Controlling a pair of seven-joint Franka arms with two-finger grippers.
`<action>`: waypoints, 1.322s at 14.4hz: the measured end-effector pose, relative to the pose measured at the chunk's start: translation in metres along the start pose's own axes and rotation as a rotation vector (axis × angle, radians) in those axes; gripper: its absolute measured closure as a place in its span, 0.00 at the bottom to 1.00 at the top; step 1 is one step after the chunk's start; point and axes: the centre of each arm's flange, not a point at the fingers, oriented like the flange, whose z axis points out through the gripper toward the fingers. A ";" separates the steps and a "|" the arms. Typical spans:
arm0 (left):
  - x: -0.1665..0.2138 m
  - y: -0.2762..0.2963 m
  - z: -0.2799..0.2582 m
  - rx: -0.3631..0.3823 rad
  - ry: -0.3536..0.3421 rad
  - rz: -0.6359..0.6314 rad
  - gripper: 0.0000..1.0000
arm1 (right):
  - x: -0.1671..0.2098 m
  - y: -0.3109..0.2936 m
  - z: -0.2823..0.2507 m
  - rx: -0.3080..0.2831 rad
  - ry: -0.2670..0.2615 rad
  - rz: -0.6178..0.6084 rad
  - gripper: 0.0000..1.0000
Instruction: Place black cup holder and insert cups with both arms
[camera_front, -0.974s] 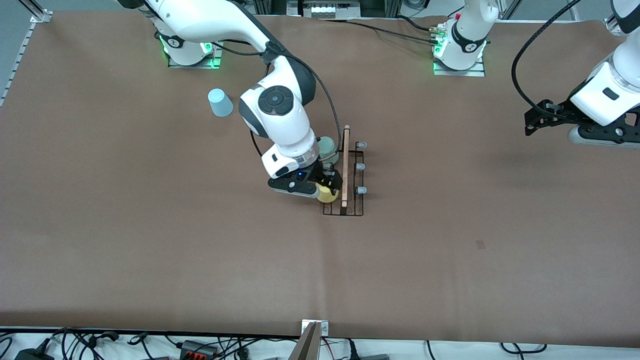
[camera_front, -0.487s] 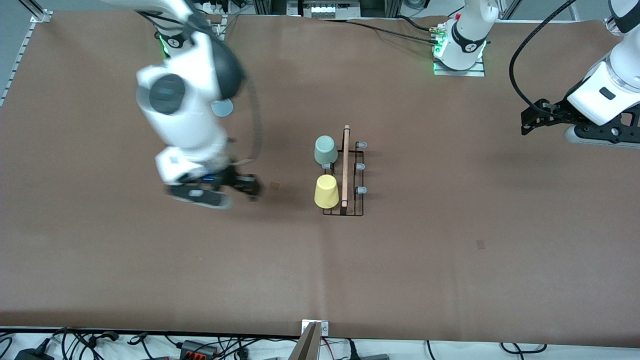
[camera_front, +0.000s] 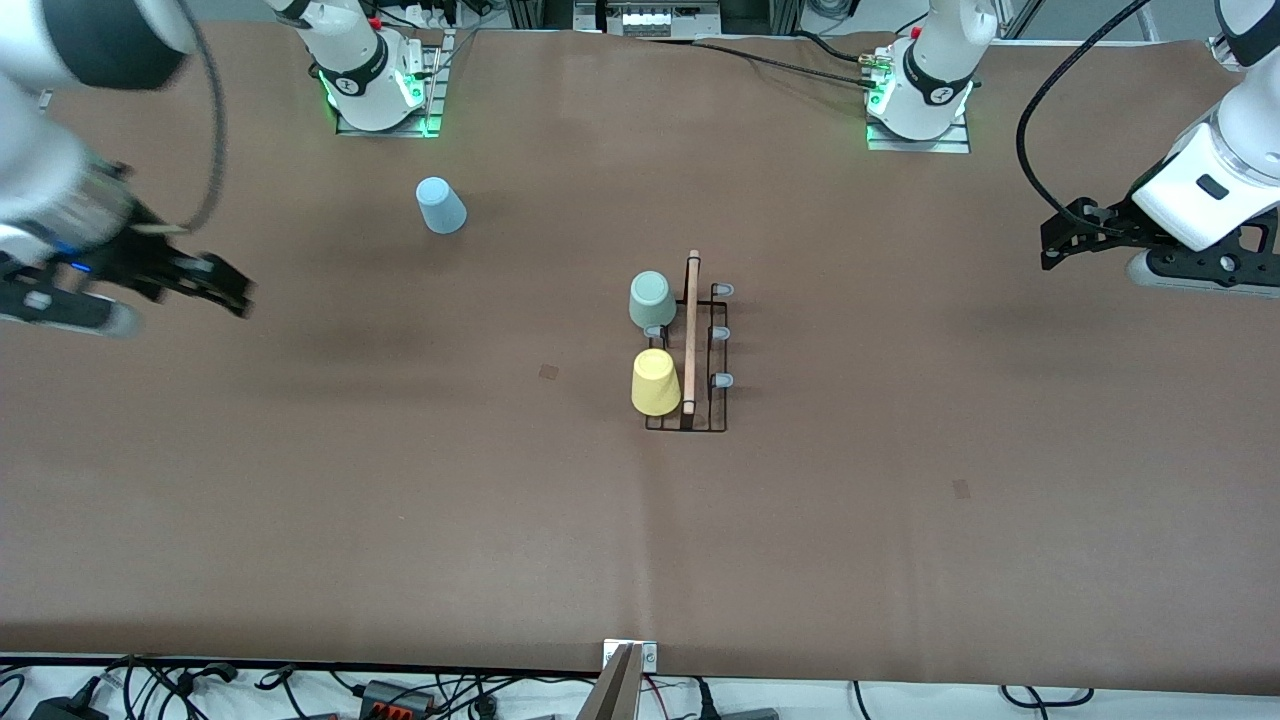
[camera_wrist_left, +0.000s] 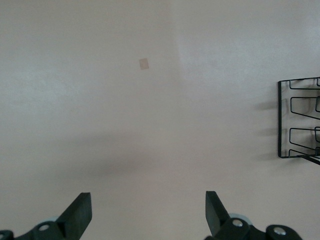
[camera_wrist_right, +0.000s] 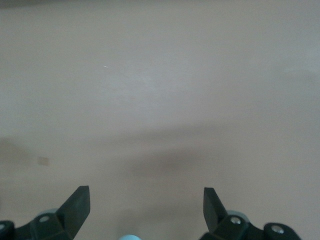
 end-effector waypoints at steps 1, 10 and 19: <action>0.000 0.000 0.000 0.000 0.000 -0.001 0.00 | -0.001 0.025 -0.005 -0.008 -0.007 -0.011 0.00; -0.003 -0.010 0.003 -0.001 -0.029 -0.018 0.00 | -0.002 0.120 0.006 -0.013 -0.082 0.021 0.00; -0.004 -0.011 0.001 -0.001 -0.026 -0.020 0.00 | -0.002 0.074 0.007 0.052 -0.085 -0.044 0.00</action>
